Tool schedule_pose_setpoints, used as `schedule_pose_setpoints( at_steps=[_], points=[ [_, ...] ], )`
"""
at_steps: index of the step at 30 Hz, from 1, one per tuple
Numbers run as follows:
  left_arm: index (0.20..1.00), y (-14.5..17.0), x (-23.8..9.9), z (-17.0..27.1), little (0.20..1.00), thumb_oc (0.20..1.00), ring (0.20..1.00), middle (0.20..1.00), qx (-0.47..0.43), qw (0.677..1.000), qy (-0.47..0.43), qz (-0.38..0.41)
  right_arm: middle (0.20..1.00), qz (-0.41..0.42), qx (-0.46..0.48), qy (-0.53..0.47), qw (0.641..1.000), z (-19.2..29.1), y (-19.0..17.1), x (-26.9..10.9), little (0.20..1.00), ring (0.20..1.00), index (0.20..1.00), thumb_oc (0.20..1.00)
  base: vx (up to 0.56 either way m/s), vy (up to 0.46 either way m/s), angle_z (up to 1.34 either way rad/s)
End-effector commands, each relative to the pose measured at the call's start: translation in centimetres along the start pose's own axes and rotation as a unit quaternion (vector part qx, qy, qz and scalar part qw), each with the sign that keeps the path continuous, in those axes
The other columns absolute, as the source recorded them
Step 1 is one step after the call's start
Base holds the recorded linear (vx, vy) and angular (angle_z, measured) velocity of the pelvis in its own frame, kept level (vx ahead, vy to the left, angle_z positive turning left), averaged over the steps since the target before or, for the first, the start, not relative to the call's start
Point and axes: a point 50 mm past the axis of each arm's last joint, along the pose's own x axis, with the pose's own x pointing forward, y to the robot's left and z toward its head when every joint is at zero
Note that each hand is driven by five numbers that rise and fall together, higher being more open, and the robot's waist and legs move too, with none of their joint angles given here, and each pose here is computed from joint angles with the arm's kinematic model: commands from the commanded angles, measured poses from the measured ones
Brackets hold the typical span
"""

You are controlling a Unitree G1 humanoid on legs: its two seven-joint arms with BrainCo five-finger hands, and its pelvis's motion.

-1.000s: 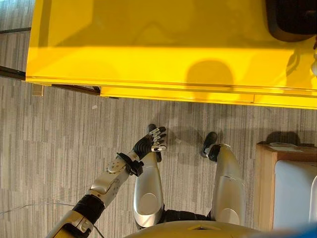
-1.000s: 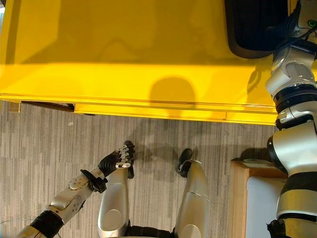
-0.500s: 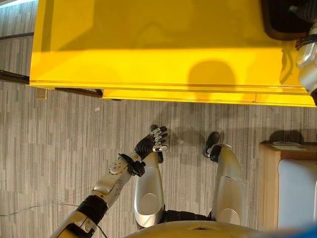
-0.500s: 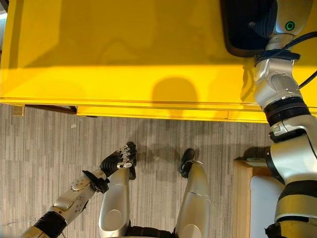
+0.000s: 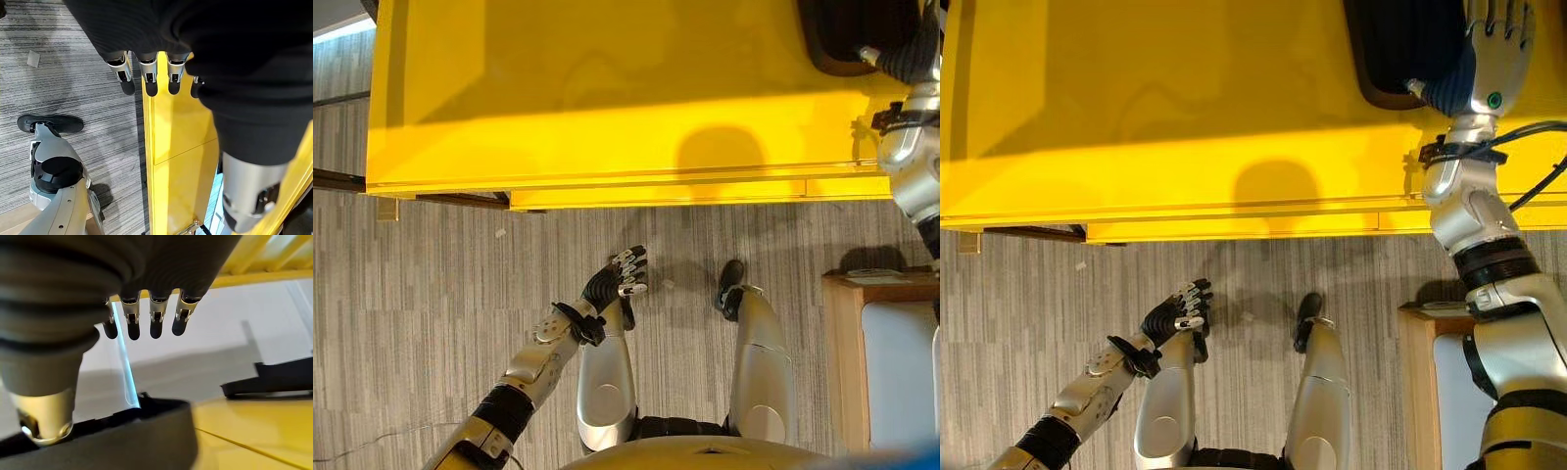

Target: Move parts from the plastic box to the shelf.

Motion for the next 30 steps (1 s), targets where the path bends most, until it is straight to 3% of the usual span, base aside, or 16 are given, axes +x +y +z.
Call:
schedule_pose_setpoints(
  at_steps=[1,5,15,18,25,30],
  points=[
    [1.0,-0.7,-0.6,-0.9,1.0,1.0,1.0,1.0,-0.011,1.0,-0.012,0.003,1.0,-0.078,0.059,-0.016,0.995,1.1,-2.5,1.7,1.0,1.0,1.0,1.0,0.02,0.034,-0.08],
    [1.0,-1.0,-0.3,-0.9,1.0,1.0,1.0,1.0,-0.02,1.0,-0.017,0.013,1.0,-0.083,0.145,-0.038,0.985,2.5,-2.9,0.8,1.0,1.0,1.0,1.0,0.01,0.038,-0.05],
    [1.0,-0.5,-0.6,-0.8,1.0,1.0,1.0,1.0,-0.02,1.0,-0.018,0.016,1.0,0.023,0.114,-0.166,0.979,5.4,-2.2,-0.2,1.0,1.0,1.0,1.0,0.0,0.003,0.0],
    [1.0,-0.1,-0.9,-0.6,1.0,1.0,1.0,1.0,-0.017,1.0,-0.015,0.017,1.0,0.092,0.084,-0.222,0.967,6.5,-1.6,-1.2,1.0,1.0,1.0,1.0,0.0,0.0,0.0],
    [1.0,0.7,-1.5,-0.5,1.0,1.0,1.0,1.0,-0.012,1.0,-0.008,0.025,1.0,0.203,0.052,-0.212,0.955,6.0,0.1,-2.3,1.0,1.0,1.0,1.0,0.0,0.0,0.0],
    [1.0,0.8,-1.6,-0.4,1.0,1.0,1.0,1.0,-0.008,1.0,-0.007,0.028,1.0,0.229,0.001,-0.168,0.959,4.6,1.3,-2.1,1.0,1.0,1.0,1.0,0.0,0.0,0.0]
  ],
)
